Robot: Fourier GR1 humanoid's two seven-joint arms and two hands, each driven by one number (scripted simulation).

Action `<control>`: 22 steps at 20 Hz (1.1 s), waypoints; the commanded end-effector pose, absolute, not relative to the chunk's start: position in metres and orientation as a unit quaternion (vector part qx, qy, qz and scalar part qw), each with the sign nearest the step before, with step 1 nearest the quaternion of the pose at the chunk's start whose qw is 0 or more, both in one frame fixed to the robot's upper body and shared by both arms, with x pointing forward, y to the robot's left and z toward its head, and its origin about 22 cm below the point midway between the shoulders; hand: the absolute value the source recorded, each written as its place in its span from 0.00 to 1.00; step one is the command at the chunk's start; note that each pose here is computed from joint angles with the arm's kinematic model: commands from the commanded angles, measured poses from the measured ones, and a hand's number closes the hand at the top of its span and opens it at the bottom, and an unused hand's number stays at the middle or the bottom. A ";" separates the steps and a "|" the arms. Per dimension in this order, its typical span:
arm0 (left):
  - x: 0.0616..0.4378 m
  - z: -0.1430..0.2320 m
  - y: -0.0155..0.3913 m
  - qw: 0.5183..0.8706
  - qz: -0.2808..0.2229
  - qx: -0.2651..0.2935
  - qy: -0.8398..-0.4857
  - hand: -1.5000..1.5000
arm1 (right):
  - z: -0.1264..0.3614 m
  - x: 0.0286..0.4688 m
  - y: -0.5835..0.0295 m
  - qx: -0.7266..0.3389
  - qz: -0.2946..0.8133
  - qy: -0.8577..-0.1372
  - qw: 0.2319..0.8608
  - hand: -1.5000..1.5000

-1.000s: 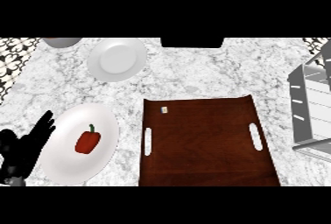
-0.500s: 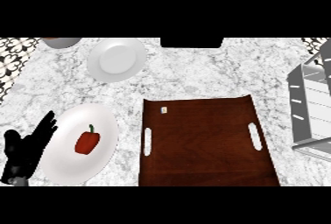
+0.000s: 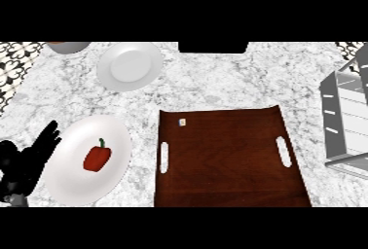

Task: Pick the sweet potato from the tray and place it in the tiered basket

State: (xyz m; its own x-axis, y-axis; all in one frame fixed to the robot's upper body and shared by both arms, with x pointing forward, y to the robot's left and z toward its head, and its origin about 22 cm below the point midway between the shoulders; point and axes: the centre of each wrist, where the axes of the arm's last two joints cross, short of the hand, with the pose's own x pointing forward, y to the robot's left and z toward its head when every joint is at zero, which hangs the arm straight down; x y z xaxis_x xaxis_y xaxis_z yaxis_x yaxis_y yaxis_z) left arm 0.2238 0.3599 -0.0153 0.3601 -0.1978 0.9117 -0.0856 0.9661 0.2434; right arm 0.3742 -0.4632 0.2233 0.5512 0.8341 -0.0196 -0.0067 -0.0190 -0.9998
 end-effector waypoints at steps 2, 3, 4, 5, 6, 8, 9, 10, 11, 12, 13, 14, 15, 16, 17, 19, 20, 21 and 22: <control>0.216 -0.020 0.355 0.814 -0.032 0.126 -0.567 0.50 | 0.241 0.367 -0.475 -0.625 0.299 -0.369 0.619 0.00; 0.220 -0.017 0.368 0.815 -0.035 0.131 -0.564 0.50 | 0.250 0.364 -0.480 -0.625 0.281 -0.395 0.612 0.00; 0.221 -0.020 0.351 0.812 -0.041 0.122 -0.569 0.50 | 0.264 0.372 -0.470 -0.629 0.260 -0.414 0.604 0.00; 0.221 -0.012 0.353 0.814 -0.043 0.126 -0.565 0.50 | 0.273 0.373 -0.464 -0.630 0.229 -0.441 0.596 0.00; 0.237 -0.002 0.352 0.816 -0.037 0.123 -0.564 0.50 | 0.265 0.367 -0.475 -0.635 0.201 -0.460 0.588 0.00; 0.235 -0.010 0.359 0.819 -0.028 0.133 -0.558 0.50 | 0.287 0.356 -0.480 -0.631 0.166 -0.482 0.584 0.00; 0.219 -0.025 0.358 0.817 -0.020 0.132 -0.561 0.50 | 0.287 0.349 -0.489 -0.630 0.136 -0.486 0.589 0.00; 0.219 -0.016 0.352 0.817 -0.028 0.129 -0.561 0.50 | 0.286 0.350 -0.485 -0.627 0.115 -0.480 0.603 0.00; 0.202 -0.021 0.359 0.820 -0.024 0.133 -0.556 0.50 | 0.300 0.337 -0.498 -0.616 0.092 -0.488 0.612 0.00; 0.214 -0.013 0.359 0.820 -0.023 0.133 -0.556 0.50 | 0.300 0.325 -0.514 -0.615 0.069 -0.472 0.627 0.00; 0.212 -0.016 0.385 0.815 -0.023 0.146 -0.561 0.50 | 0.317 0.323 -0.514 -0.597 0.043 -0.484 0.638 0.00; 0.211 -0.026 0.366 0.818 -0.033 0.131 -0.560 0.50 | 0.308 0.323 -0.518 -0.584 0.013 -0.490 0.647 0.00; 0.211 -0.027 0.362 0.826 -0.021 0.127 -0.549 0.50 | 0.313 0.304 -0.535 -0.574 0.004 -0.494 0.653 0.00; 0.208 -0.020 0.369 0.819 -0.015 0.136 -0.557 0.50 | 0.313 0.295 -0.541 -0.559 -0.002 -0.501 0.660 0.00; 0.221 -0.021 0.361 0.817 -0.017 0.142 -0.559 0.50 | 0.311 0.286 -0.550 -0.539 -0.020 -0.519 0.663 0.00; 0.223 -0.018 0.364 0.821 -0.011 0.143 -0.552 0.50 | 0.319 0.269 -0.563 -0.504 -0.072 -0.558 0.655 0.00; 0.203 -0.031 0.364 0.819 -0.008 0.143 -0.556 0.50 | 0.320 0.253 -0.574 -0.487 -0.081 -0.576 0.651 0.00; 0.207 -0.025 0.364 0.824 -0.001 0.131 -0.551 0.50 | 0.306 0.243 -0.583 -0.480 -0.095 -0.585 0.647 0.00; 0.200 -0.029 0.380 0.827 -0.007 0.151 -0.542 0.50 | 0.305 0.230 -0.590 -0.474 -0.099 -0.594 0.643 0.00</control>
State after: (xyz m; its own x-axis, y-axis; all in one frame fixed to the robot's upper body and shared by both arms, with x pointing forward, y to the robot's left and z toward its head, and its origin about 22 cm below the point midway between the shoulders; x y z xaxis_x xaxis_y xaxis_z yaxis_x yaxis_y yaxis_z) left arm 0.2100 0.3678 -0.0243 0.3899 -0.1733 0.9044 -0.1352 0.9607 0.2423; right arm 0.2688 -0.5642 0.3097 0.3905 0.4981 0.7742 0.6317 0.4668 -0.6189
